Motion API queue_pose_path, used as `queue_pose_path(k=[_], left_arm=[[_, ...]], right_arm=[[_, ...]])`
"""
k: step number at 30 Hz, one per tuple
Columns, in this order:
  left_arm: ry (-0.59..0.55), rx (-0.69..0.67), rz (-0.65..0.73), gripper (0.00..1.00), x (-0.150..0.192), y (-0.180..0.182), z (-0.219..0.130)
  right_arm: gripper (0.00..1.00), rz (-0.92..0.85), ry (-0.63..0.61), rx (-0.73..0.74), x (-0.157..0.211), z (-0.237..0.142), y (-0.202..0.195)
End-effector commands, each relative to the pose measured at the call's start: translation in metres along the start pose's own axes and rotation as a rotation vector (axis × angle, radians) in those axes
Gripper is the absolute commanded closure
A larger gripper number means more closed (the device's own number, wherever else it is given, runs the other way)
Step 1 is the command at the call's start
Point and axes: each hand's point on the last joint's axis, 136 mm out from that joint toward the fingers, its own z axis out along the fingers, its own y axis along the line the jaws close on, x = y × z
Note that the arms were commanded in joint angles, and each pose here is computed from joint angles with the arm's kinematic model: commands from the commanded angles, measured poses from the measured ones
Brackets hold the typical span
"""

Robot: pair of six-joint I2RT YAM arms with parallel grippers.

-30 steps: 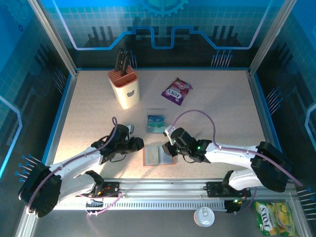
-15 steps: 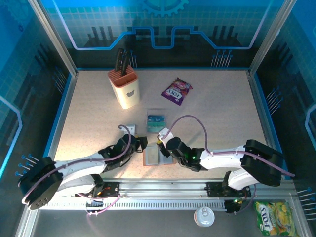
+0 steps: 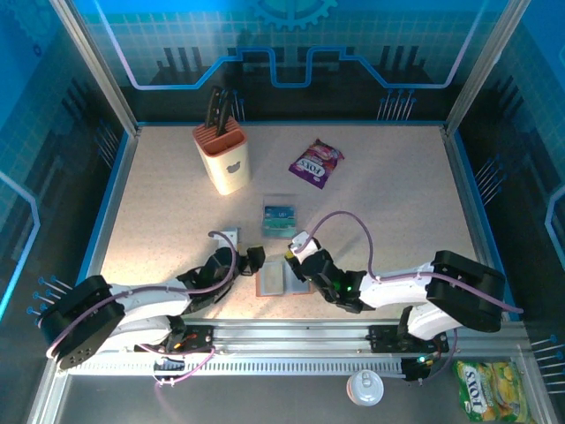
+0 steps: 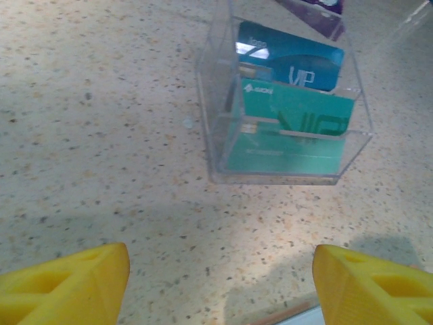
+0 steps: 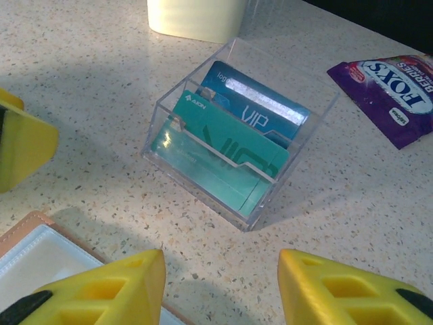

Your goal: Take the credit cards out of the card holder

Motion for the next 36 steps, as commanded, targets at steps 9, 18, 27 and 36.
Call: queue_pose_path(k=[9, 18, 27, 36], left_arm=[[-0.029, 0.110, 0.006, 0.20, -0.006, -0.021, 0.000], [-0.033, 0.078, -0.009, 0.20, -0.012, -0.014, -0.002], [0.071, 0.167, -0.025, 0.21, -0.024, -0.048, -0.012], [0.149, 0.160, -0.106, 0.19, -0.027, -0.048, -0.030]], right_arm=[[0.40, 0.075, -0.080, 0.039, -0.004, -0.011, -0.013], [0.39, 0.077, -0.074, 0.057, -0.011, -0.012, -0.017], [0.37, 0.158, 0.045, -0.050, -0.019, -0.019, -0.004], [0.36, 0.307, 0.221, -0.131, -0.003, -0.031, 0.007]])
